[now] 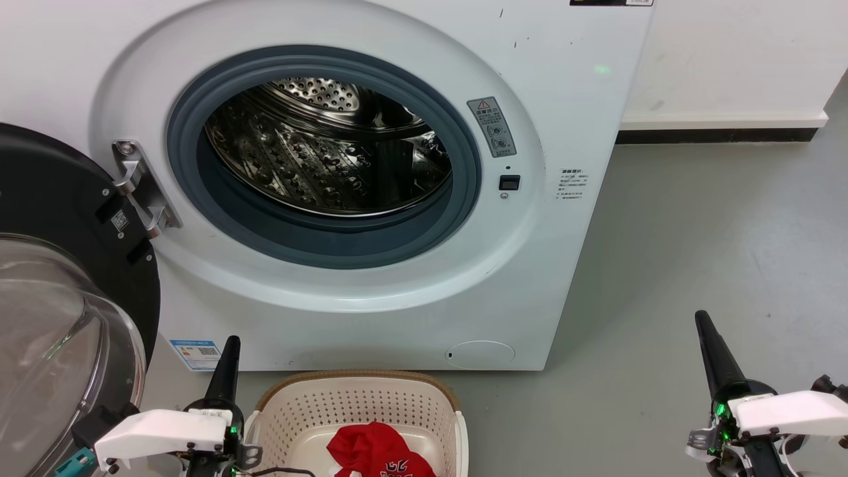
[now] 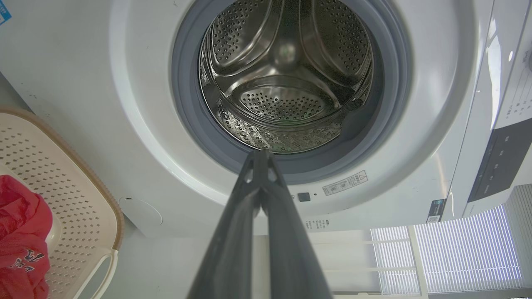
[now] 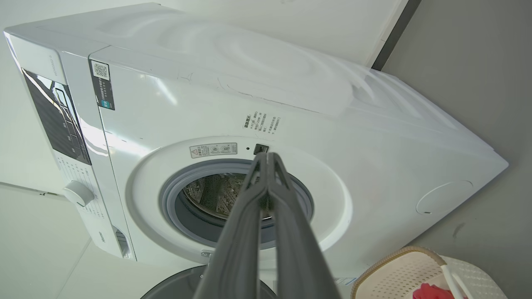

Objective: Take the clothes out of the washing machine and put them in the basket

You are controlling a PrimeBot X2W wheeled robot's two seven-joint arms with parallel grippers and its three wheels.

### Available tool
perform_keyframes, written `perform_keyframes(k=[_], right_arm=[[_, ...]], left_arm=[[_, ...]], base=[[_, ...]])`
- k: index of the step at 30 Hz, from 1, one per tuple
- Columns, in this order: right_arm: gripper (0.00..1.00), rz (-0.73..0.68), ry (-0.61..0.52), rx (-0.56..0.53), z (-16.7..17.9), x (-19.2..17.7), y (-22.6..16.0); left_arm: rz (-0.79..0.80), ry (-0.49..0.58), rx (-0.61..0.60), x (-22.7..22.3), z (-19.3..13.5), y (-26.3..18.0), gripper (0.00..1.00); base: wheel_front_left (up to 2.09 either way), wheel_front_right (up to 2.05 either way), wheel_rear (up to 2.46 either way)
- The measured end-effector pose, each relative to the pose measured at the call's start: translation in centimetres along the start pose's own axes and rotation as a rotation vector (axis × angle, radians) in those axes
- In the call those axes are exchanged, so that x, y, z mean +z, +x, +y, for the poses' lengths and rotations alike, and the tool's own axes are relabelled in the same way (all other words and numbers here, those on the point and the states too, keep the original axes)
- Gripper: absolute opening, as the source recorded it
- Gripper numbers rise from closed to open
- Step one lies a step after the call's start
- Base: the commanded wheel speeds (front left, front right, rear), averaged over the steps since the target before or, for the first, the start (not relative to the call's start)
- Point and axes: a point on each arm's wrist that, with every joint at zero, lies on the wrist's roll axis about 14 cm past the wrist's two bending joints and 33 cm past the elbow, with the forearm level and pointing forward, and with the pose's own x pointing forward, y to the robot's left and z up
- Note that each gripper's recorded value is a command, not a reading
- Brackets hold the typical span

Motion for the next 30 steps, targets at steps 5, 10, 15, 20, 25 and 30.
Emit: perform_keyframes(k=[5,10,15,20,25,30], right_arm=[[0.0,0.002,0.044,0.001,0.1,0.1,0.2],[0.0,0.003,0.088,-0.003,-0.1,0.1,0.3],[0.0,0.005,0.128,-0.002,0.0,0.1,0.5],[0.0,0.008,0.169,0.003,0.1,0.1,0.7],[0.0,0.01,0.207,0.004,0.1,0.1,0.8],[0.0,0.014,0.242,0.006,0.1,0.1,1.0]], left_arm=[[0.001,-0.043,-0.013,0.1,-0.3,0.2,0.0],[0.003,-0.085,-0.018,0.1,-0.4,0.3,0.0],[0.003,-0.126,-0.028,0.2,-0.6,0.4,0.0],[0.004,-0.163,-0.042,0.4,-0.9,0.6,0.0],[0.005,-0.201,-0.049,0.4,-1.0,0.6,0.0],[0.005,-0.238,-0.056,0.5,-1.1,0.7,0.0]], base=[[0.0,0.0,0.0],[0.0,0.0,0.0],[0.0,0.0,0.0],[0.0,0.0,0.0],[0.0,0.0,0.0],[0.0,0.0,0.0]])
